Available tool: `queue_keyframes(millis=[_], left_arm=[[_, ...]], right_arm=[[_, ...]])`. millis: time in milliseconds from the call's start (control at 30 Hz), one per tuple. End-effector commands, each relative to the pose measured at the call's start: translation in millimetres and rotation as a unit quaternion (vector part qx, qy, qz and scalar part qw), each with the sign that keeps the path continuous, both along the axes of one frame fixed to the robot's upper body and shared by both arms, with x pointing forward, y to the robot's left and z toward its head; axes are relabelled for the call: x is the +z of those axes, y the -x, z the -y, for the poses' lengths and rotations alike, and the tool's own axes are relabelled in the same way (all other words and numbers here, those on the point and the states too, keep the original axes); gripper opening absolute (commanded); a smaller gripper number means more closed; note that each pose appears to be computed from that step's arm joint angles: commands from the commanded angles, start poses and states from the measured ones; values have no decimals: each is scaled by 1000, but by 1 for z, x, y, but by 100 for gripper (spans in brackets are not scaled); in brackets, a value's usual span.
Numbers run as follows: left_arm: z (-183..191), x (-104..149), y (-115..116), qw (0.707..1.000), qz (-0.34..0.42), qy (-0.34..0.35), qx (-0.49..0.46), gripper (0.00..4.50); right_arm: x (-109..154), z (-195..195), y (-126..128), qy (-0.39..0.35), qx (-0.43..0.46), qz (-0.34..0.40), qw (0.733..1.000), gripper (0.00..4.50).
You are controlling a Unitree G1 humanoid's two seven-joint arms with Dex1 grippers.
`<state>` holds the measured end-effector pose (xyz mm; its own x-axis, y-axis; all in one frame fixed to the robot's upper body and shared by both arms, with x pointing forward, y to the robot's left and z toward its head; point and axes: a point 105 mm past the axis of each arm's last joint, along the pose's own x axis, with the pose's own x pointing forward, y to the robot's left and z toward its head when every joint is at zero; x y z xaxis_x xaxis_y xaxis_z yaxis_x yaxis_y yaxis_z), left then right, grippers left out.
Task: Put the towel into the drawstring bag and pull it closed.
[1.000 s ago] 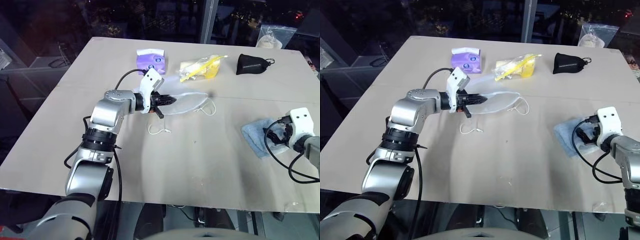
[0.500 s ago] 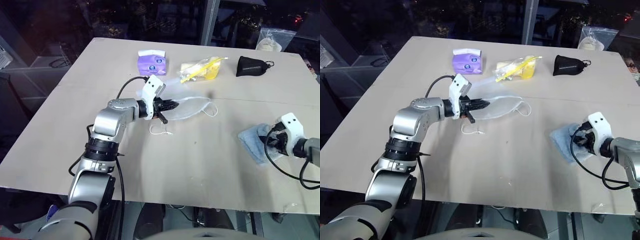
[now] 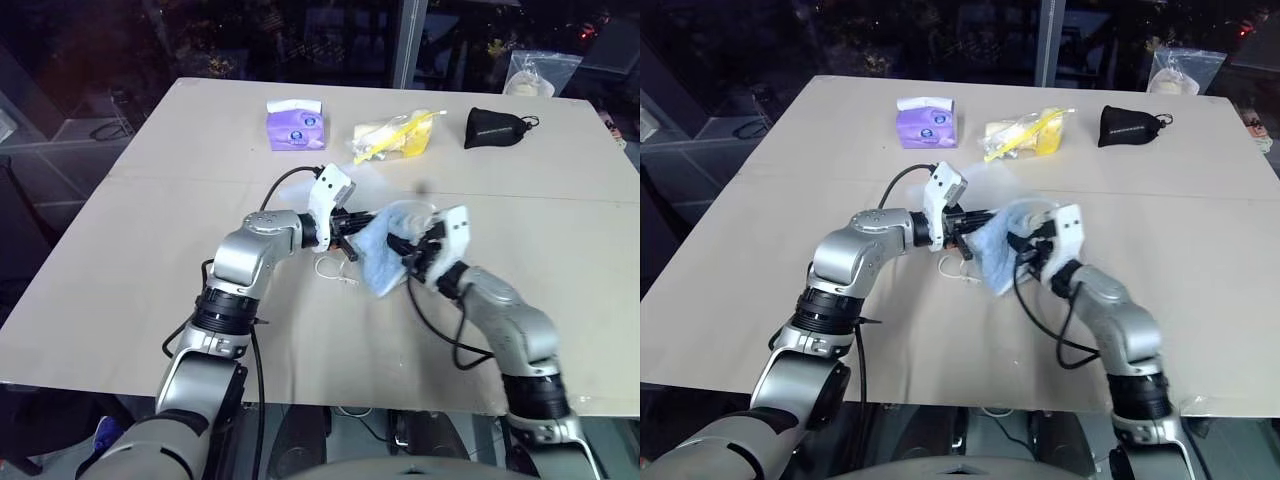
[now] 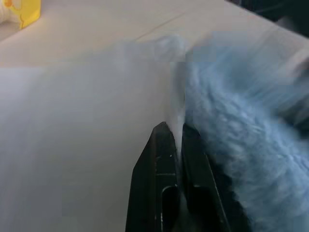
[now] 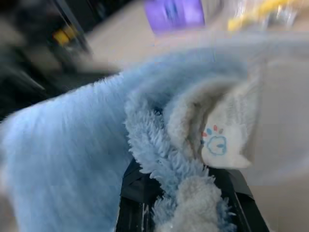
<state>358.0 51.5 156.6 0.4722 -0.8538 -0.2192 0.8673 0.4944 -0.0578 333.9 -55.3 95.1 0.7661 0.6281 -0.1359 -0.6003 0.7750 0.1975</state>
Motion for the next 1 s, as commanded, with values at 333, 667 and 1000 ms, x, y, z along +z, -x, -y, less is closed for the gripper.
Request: queue_keyframes(millis=[333, 667, 1000], left_arm=[[-11, -11, 30, 998, 4, -37, -44, 0], [-18, 2, 28, 999, -28, 0, -33, 0], [-3, 11, 28, 996, -62, 44, -38, 0]], right_arm=[[26, 5, -46, -300, -73, -88, 947, 7], [41, -4, -48, -387, -31, -125, 913, 7], [19, -33, -55, -199, -49, -39, 978, 317]])
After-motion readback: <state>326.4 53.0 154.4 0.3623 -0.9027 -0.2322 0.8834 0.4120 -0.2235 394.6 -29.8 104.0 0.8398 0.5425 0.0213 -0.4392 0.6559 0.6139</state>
